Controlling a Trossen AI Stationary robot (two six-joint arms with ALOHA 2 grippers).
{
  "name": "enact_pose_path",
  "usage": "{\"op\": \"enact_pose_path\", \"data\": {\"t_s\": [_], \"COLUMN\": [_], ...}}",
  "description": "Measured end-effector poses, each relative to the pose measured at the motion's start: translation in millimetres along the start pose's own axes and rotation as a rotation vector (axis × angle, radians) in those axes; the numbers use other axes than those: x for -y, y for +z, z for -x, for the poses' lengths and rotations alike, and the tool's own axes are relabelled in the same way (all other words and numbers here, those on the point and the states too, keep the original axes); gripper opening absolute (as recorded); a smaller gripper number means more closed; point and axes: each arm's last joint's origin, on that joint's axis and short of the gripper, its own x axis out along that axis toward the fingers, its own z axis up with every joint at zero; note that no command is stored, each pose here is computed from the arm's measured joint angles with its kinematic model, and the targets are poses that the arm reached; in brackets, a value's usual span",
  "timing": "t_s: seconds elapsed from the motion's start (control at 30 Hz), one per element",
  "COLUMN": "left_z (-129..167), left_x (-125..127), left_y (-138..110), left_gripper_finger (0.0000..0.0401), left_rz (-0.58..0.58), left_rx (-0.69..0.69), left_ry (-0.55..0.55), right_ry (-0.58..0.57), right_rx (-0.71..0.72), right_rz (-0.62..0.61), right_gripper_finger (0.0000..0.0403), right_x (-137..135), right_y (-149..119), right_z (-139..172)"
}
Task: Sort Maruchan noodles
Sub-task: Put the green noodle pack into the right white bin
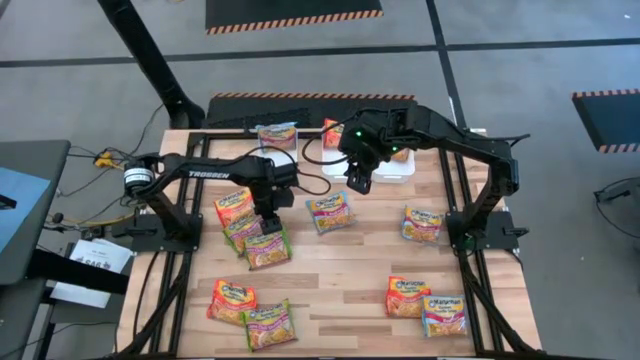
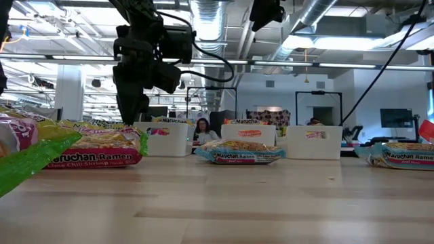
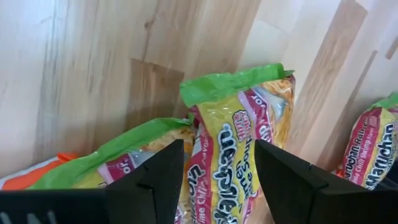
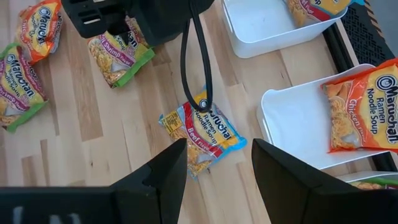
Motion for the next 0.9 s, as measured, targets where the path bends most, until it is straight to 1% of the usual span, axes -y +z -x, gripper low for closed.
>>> {"op": "enact_pose_path", "data": {"t_s": [0.2, 0.4, 0.5, 0.67, 0.77, 0.9], "left_z": [-6.7, -28.6, -34.8, -35.9, -36.0, -37.1], "left_x": [-2.5, -7.6, -9.1, -9.4, -8.9, -5.7], "left_y": [1.5, 5.6, 6.3, 6.4, 6.1, 5.6], "left_gripper_finger": [0.018, 0.018, 0.018, 0.0177, 0.0157, 0.0101], "left_rz": [0.007, 0.012, 0.019, 0.008, -0.007, -0.041], "left_rx": [-0.025, -0.104, -0.126, -0.129, -0.131, -0.135], "left_ry": [0.019, -0.048, -0.049, -0.048, -0.049, -0.058], "right_ry": [0.0, 0.0, 0.0, 0.0, 0.0, 0.0], "right_rx": [0.0, -0.001, -0.002, -0.001, -0.001, -0.001], "right_rz": [0.0, 0.0, 0.0, 0.0, 0.0, 0.0], "right_gripper_finger": [0.0203, 0.0203, 0.0203, 0.0203, 0.0203, 0.0203], "right_x": [0.0, 0.0, -0.1, -0.1, -0.1, -0.1], "right_y": [0.0, -0.1, -0.2, -0.1, -0.2, -0.2], "right_z": [0.0, 0.0, -0.1, 0.0, -0.1, -0.1]}}
